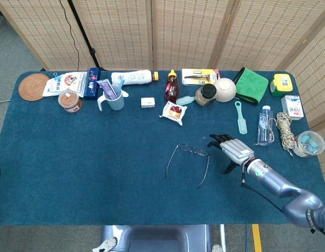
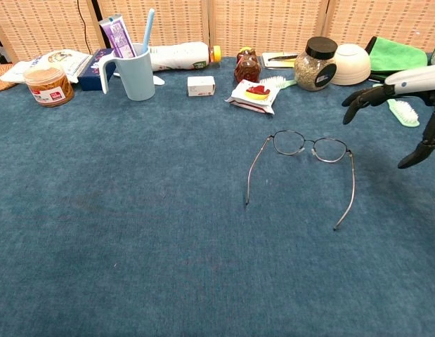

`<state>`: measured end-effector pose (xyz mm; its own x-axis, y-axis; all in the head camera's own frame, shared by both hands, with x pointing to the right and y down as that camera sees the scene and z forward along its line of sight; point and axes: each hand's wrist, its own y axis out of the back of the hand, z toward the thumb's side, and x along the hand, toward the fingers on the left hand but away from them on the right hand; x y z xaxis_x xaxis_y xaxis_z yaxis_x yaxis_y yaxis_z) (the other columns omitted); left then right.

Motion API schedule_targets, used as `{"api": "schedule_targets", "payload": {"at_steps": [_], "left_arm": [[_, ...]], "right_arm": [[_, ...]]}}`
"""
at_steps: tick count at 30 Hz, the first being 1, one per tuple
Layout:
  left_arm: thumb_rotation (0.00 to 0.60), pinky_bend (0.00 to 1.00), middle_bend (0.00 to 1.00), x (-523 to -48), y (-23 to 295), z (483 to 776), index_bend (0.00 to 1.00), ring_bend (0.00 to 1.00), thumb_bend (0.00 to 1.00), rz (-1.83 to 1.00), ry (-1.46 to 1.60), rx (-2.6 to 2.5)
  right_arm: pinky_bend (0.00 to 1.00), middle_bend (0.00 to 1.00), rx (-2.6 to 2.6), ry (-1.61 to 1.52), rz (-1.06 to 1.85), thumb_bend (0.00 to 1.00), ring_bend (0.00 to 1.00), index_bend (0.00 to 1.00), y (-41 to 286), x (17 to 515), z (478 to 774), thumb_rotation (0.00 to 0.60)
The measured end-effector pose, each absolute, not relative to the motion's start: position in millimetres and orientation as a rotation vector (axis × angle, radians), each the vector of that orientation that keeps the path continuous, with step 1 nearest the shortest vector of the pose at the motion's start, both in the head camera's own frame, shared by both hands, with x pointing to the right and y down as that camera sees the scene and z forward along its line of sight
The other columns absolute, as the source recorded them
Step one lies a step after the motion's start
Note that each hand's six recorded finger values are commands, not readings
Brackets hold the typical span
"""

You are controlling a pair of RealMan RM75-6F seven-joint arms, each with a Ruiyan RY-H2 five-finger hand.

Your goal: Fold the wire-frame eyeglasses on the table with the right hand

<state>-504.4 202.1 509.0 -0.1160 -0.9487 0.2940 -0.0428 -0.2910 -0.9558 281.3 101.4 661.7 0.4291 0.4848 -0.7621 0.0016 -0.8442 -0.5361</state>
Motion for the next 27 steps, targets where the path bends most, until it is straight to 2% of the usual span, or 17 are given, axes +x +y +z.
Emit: {"api": "schedule_targets", "payload": {"at_steps": [27], "left_arm": [[0.6,0.0,0.0,-520,207,511,0.0,0.0,0.42,-1.54,1.184,-1.372]], "right_arm": [[0.0,0.0,-2.217,-0.225,1.343,0.02,0.0,0.17,107,227,672,0.6]]}}
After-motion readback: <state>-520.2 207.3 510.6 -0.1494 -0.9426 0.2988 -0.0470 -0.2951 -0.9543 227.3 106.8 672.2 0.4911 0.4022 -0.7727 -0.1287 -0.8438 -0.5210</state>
